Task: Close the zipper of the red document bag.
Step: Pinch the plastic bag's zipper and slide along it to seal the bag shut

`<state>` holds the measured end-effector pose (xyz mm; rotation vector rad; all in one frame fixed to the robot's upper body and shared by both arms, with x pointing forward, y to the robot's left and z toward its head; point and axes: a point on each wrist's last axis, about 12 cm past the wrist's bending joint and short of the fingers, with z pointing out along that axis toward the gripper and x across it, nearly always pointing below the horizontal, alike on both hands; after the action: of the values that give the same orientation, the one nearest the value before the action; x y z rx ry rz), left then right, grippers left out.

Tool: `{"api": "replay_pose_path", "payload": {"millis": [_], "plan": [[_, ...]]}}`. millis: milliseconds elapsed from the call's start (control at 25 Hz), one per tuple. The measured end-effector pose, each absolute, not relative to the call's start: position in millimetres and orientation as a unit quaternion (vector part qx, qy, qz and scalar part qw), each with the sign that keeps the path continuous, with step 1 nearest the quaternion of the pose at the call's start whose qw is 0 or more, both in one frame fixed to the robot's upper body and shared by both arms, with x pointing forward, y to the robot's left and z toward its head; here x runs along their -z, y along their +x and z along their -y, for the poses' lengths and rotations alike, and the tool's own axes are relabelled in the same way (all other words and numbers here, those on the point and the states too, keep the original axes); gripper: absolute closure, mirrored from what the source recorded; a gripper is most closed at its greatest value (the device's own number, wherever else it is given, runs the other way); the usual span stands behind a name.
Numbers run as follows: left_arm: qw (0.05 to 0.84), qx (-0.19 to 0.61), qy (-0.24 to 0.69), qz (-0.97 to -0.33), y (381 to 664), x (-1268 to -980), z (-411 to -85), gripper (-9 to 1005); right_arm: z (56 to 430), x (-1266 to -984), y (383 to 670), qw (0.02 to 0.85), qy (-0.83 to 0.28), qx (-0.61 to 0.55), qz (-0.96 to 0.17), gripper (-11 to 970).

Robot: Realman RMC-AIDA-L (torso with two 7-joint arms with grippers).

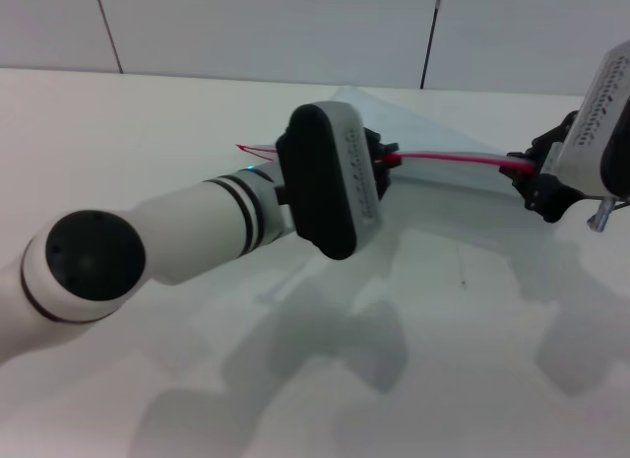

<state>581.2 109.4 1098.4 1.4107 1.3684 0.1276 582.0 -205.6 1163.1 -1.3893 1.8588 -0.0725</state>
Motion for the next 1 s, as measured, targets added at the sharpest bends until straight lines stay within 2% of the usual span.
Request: {"api": "replay_pose_path", "payload": {"millis": [600,1000], "plan": [[0.546,-0.085,0.508,-0.661,582,-1085,-173,914,226,-1160,582,0.401,-0.519,0.037,-0.754,911],[0.543,-0.093,0.487,-0.677,579,-1080,-187,913,234,-1159,583,0.401,-0.508,0.041,-0.762,911]]}}
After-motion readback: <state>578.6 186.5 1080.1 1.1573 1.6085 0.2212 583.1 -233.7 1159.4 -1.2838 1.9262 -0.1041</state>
